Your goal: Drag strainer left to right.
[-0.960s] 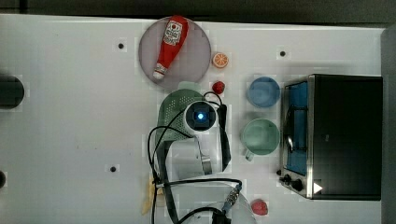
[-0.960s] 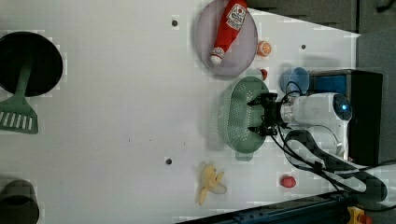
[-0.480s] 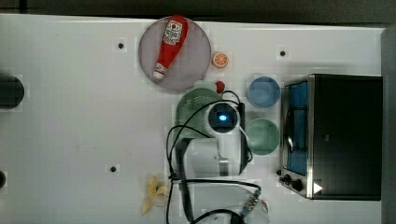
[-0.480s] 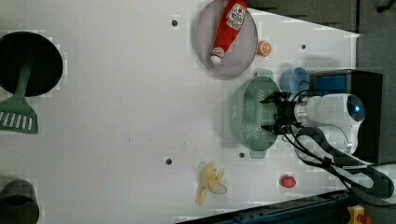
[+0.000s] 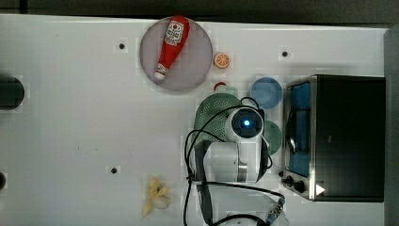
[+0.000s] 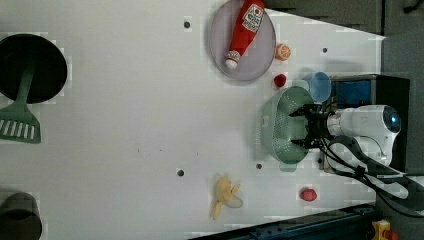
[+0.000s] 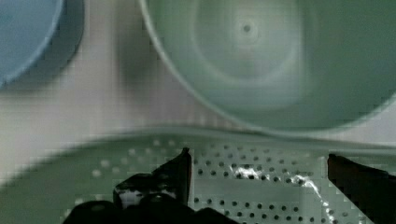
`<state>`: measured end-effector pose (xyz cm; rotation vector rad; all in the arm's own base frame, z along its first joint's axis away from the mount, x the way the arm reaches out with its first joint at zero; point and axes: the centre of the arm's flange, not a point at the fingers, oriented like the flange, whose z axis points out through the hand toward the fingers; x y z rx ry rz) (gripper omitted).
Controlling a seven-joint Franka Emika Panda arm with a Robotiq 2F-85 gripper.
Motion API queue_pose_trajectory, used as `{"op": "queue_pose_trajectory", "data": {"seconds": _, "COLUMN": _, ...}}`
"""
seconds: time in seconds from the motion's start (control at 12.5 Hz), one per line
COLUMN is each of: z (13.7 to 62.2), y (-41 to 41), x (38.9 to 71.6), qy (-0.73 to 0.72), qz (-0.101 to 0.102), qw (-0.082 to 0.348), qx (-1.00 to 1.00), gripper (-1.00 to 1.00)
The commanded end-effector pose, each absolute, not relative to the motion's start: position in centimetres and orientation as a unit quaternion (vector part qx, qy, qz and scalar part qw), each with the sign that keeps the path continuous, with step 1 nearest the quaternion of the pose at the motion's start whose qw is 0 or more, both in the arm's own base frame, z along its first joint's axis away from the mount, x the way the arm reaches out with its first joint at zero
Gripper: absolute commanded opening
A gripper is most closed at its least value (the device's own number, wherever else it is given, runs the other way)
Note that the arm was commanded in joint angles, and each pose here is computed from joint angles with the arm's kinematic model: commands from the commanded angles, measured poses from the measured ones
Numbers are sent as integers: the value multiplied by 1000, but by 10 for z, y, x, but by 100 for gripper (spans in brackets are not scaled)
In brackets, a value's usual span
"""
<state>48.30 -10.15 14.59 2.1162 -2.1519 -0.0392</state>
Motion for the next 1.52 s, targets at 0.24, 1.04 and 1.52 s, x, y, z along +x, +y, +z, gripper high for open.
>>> {"op": "queue_pose_trajectory", "data": {"seconds": 0.24, "z": 302, "y": -53, "x": 529, "qy": -535, "qz": 76, "qw": 27, "qx": 841, "gripper": 100}}
{"op": "queue_pose_trajectory", "data": {"seconds": 1.04, "z": 585, "y": -31, "x": 516, "qy": -456, "qz": 6, "qw": 22, "qx": 890, "gripper": 100}}
{"op": "queue_pose_trajectory", "data": {"seconds": 1.52, "z": 602, "y": -31, "x": 505, "qy": -453, "qz": 2, "qw": 25, "qx": 891, "gripper": 100}}
